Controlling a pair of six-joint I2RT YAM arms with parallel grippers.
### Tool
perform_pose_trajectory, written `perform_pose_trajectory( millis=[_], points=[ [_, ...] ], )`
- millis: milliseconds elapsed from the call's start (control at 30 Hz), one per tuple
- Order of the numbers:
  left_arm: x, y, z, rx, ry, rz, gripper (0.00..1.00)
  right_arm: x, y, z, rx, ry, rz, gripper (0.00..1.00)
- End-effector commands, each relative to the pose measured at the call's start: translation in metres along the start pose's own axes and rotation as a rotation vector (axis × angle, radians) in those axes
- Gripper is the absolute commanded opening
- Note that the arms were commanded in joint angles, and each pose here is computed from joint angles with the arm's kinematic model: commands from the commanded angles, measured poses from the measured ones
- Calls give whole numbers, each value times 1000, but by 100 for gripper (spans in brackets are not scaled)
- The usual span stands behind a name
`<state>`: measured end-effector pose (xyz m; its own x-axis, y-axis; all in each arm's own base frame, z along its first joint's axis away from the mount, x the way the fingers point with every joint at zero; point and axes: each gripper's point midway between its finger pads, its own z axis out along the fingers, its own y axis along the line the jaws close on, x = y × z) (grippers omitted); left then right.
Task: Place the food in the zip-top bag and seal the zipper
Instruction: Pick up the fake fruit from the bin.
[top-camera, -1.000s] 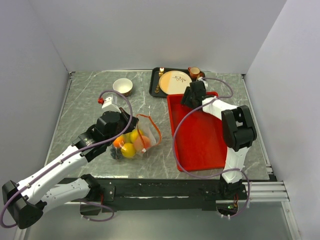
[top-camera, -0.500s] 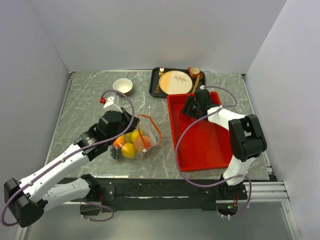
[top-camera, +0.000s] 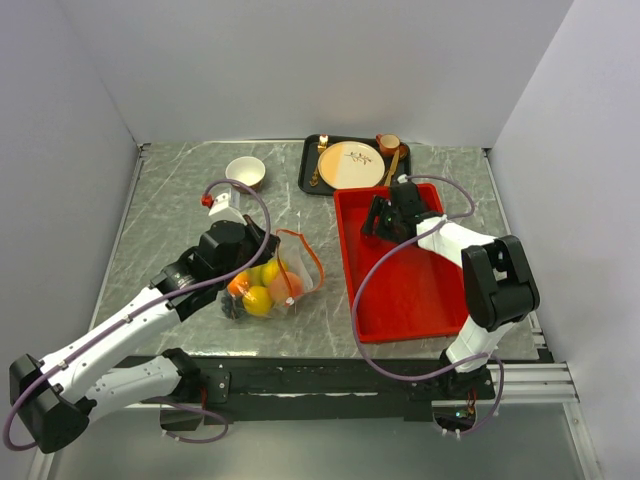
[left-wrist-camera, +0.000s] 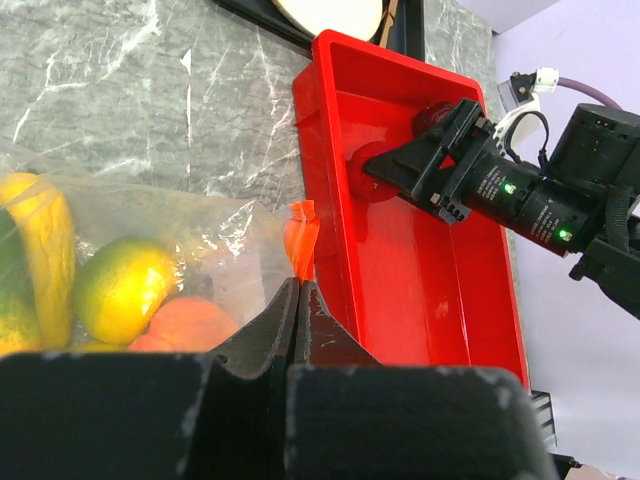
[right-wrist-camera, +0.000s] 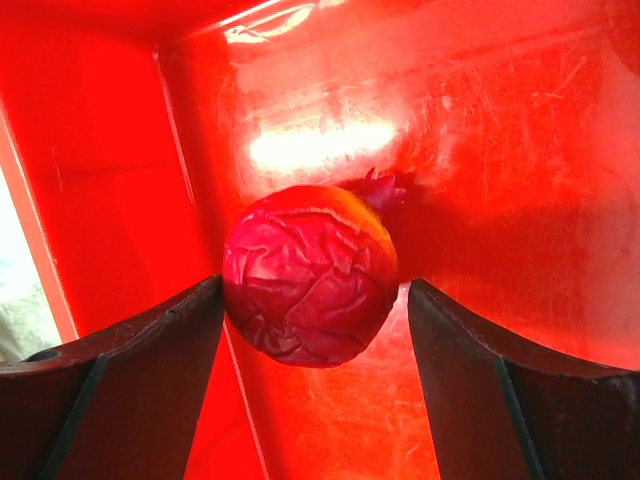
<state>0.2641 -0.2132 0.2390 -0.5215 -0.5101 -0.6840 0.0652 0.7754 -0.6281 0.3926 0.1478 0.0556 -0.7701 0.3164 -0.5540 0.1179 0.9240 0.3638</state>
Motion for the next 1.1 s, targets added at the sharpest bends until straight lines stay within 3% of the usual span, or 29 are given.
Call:
perform_pose_trajectory(
  millis=[0, 1067],
  points=[
    [-7, -9, -4, 47, -31, -3, 1, -12, 7, -11, -15, -40, -21, 80],
    [-4, -5, -2, 31, -25, -3, 1, -33, 4, -9, 55, -86, 25, 80]
  ],
)
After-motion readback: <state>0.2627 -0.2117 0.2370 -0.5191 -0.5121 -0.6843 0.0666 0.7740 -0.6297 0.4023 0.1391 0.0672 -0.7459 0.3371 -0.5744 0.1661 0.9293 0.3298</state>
